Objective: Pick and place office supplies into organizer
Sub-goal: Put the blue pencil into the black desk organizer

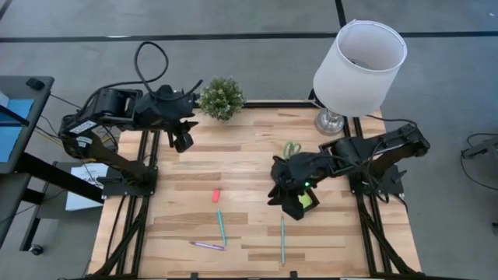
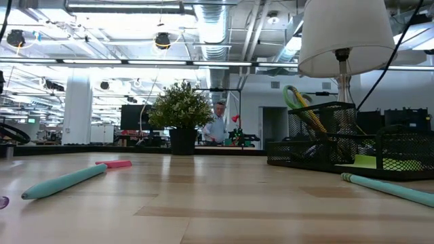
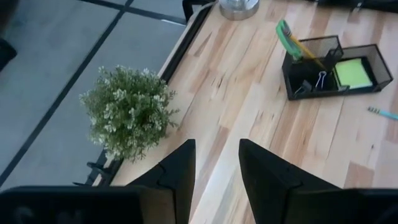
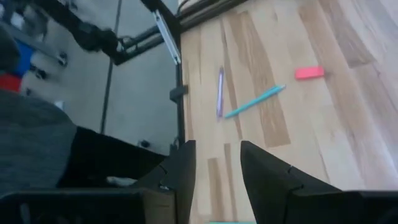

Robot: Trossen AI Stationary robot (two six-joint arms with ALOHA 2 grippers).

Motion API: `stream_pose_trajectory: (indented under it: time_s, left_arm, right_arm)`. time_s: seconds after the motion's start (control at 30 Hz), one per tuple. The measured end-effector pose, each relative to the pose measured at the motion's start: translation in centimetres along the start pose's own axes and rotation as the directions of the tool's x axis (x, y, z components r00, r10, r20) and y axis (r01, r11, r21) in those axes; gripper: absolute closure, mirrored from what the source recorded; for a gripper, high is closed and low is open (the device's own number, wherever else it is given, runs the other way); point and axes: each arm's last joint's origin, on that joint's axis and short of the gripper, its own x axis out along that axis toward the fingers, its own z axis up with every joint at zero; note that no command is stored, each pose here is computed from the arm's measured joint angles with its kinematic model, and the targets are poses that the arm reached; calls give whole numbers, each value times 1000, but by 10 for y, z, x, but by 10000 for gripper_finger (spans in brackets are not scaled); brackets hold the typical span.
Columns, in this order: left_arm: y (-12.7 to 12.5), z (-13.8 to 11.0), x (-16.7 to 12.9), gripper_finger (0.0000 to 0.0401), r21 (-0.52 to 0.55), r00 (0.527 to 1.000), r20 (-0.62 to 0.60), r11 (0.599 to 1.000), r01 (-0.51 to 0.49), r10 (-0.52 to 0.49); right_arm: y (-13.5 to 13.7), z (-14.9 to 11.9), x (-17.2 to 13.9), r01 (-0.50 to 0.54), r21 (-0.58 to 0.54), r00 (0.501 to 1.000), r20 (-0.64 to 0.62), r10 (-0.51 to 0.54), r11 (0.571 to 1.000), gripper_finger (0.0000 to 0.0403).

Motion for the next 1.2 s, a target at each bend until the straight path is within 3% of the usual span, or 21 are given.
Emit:
stream_pose_trajectory:
  time_s: [0.27, 0.37, 0.43, 0.57, 0.63, 0.7, 0.77, 0.93, 1.03, 1.2]
  left_arm:
    - [0, 1, 1, 285, -11, 1000, 0, 1000, -7, 7]
    - [0, 1, 1, 285, -30, 1000, 0, 1000, -7, 7]
    - [0, 1, 1, 285, -36, 1000, 0, 999, -7, 7]
    - [-1, 1, 3, 285, -49, 1000, 3, 999, -11, 11]
    - [-2, 1, 4, 285, -65, 1000, 1, 998, -19, 19]
    - [-2, 0, 7, 285, -78, 1000, -9, 997, -23, 22]
    - [-2, -1, 7, 285, -98, 1000, -16, 995, -24, 23]
    - [-3, -1, 7, 285, -144, 1000, -15, 989, -22, 21]
    - [-3, -1, 7, 285, -157, 1000, -15, 987, -23, 21]
    - [-3, -1, 7, 285, -159, 1000, -17, 987, -23, 21]
  right_arm:
    - [-4, -3, 8, 2, -78, 1000, 6, -1, 997, 284]
    - [-9, -10, 17, 34, -119, 997, -71, -43, 992, 284]
    - [-13, -21, 24, 67, -216, 979, -173, -106, 974, 283]
    - [-25, -38, 32, 35, -468, 902, -365, -230, 883, 271]
    - [-35, -50, 41, -4, -546, 810, -494, -318, 838, 260]
    - [-43, -52, 54, -51, -589, 766, -541, -347, 806, 246]
    - [-51, -61, 67, -116, -634, 671, -617, -411, 764, 230]
    - [-70, -74, 110, -255, -755, 503, -637, -584, 604, 197]
    - [-78, -80, 132, -354, -751, 460, -659, -596, 557, 186]
    - [-79, -90, 154, -461, -746, 449, -664, -598, 481, 186]
